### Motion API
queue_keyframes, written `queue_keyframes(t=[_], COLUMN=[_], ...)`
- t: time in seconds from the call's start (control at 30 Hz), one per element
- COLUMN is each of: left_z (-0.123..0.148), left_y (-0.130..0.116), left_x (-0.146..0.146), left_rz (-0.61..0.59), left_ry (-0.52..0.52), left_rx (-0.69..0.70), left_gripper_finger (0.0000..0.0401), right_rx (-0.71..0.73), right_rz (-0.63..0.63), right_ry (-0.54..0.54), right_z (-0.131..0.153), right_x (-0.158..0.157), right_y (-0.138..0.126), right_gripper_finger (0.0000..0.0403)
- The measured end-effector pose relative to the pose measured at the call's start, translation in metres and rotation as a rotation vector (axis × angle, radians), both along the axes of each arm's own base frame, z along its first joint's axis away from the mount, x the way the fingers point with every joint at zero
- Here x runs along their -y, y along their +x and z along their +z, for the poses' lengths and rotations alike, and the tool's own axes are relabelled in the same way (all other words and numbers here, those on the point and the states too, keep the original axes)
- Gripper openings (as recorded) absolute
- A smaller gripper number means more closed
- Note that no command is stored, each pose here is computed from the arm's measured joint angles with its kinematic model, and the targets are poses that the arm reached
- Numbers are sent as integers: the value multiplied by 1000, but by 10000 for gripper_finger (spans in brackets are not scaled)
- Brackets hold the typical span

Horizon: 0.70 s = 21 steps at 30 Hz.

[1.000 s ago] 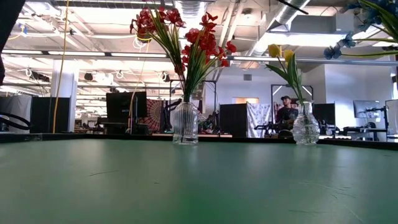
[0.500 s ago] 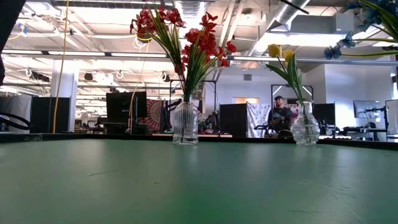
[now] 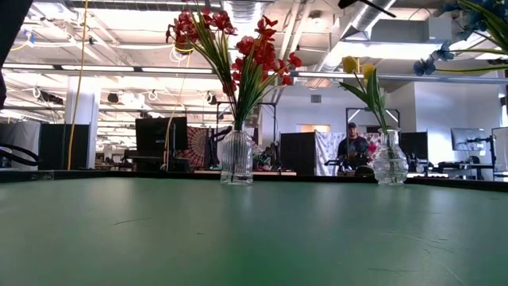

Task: Sort flowers into vase by color
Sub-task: Put the blue flowers into the yellow transparent vase

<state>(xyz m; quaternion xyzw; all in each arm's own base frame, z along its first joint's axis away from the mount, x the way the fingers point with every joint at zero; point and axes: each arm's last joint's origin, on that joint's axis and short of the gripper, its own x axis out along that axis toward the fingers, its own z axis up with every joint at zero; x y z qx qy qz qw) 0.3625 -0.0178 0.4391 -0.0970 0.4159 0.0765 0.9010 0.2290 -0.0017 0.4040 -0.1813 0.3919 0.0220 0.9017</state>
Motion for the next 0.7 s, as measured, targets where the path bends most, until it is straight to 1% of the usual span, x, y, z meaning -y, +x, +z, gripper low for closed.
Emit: queue_keyframes(t=[0.1,0.2,0.5,0.57,0.63,0.7], left_z=[0,0,0,0,1,2], left_y=[0,0,0,1,1,3], left_x=[0,0,0,0,-1,0], left_rz=[-2,-2,-4,3,4,-10], left_ry=[2,1,8,19,35,52], left_rx=[6,5,4,7,14,37], left_gripper_finger=[5,5,7,16,33,55], right_rx=[-4,-9,-18,-31,-54,-75], right_rz=[0,-2,-5,-5,-7,-1], right_ry=[0,2,5,6,14,47], right_z=[-2,-4,-4,-5,-7,-8], right_x=[0,0,0,0,0,-1], right_y=[4,7,6,5,3,2], right_gripper_finger=[163,149,60,43,43,43])
